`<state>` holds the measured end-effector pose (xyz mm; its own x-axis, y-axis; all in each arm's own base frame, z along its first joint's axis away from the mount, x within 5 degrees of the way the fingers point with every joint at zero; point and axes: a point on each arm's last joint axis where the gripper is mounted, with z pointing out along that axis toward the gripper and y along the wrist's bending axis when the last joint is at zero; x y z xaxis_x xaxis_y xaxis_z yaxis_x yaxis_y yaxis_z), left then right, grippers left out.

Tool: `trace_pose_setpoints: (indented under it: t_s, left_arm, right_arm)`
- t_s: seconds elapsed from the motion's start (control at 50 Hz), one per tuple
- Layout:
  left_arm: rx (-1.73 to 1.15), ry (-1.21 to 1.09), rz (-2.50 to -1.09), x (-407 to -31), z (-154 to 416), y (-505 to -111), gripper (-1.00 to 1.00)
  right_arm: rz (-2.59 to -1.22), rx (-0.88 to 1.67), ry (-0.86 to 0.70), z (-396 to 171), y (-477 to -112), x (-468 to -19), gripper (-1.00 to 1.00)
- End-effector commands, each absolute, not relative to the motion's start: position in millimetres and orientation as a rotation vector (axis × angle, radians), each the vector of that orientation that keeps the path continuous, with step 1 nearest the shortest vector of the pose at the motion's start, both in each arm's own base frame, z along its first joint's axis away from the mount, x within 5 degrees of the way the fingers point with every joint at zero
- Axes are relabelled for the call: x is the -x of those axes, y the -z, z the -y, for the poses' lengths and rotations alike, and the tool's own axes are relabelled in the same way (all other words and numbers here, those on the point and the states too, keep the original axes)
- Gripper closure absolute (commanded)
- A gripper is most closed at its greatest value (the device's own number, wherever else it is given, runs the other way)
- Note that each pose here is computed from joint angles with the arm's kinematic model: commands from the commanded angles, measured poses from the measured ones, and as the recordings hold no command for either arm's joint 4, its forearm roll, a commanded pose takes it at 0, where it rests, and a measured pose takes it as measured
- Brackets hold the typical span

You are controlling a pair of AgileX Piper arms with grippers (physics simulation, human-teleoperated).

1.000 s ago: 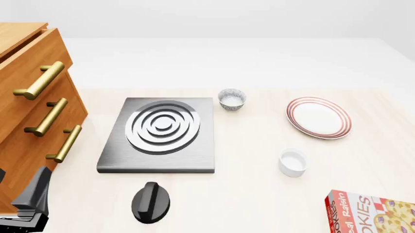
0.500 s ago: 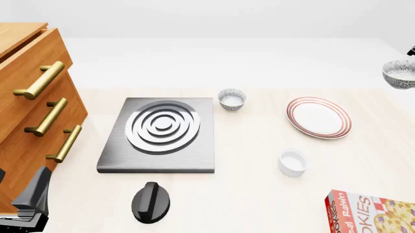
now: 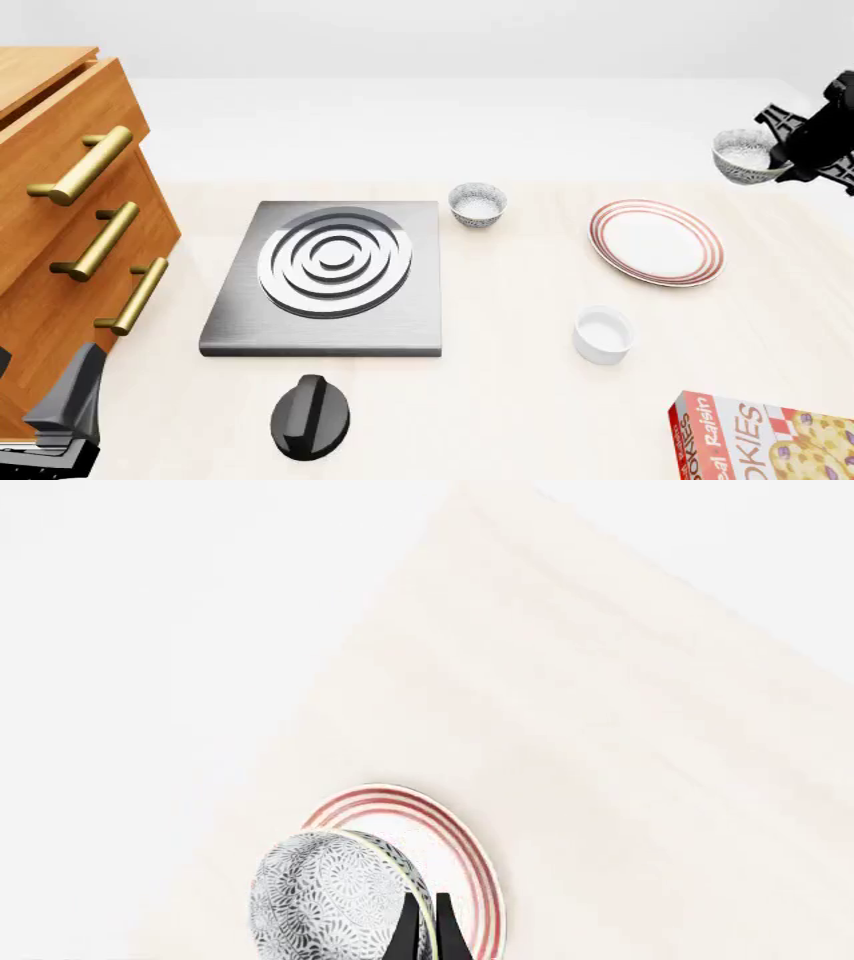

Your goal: Pick the akita bowl next to the cookies box and place it on the plate.

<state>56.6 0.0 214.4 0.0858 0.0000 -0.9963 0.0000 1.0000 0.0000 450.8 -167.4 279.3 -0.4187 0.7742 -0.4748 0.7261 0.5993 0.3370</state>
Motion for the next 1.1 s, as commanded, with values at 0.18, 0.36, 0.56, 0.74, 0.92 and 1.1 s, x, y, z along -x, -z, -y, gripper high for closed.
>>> trace_pose_setpoints:
  t_s: [0.18, 0.36, 0.56, 0.74, 0.92, 1.1]
  left_arm:
    - [0.0, 0.0, -1.485, -57, 0, -214, -1.0]
    - [0.0, 0.0, -1.485, -57, 0, -214, -1.0]
    - [0.0, 0.0, -1.485, -57, 0, -214, -1.0]
    - [0.0, 0.0, -1.485, -57, 0, -214, -1.0]
    - [0.0, 0.0, -1.485, -57, 0, -214, -1.0]
    - [0.0, 0.0, -1.485, -57, 0, -214, -1.0]
  right_arm:
    - [-2.179, -1.207, -0.184, 138, -243, -467, 1.0]
    - [-2.166, -1.227, -0.211, 129, -227, -471, 1.0]
    - [-2.153, -1.219, -0.217, 128, -222, -473, 1.0]
    - [-2.159, -1.23, -0.235, 119, -201, -478, 1.0]
    - [-2.168, -1.224, -0.234, 118, -194, -485, 1.0]
    - [-2.182, -1.225, -0.225, 121, -182, -487, 1.0]
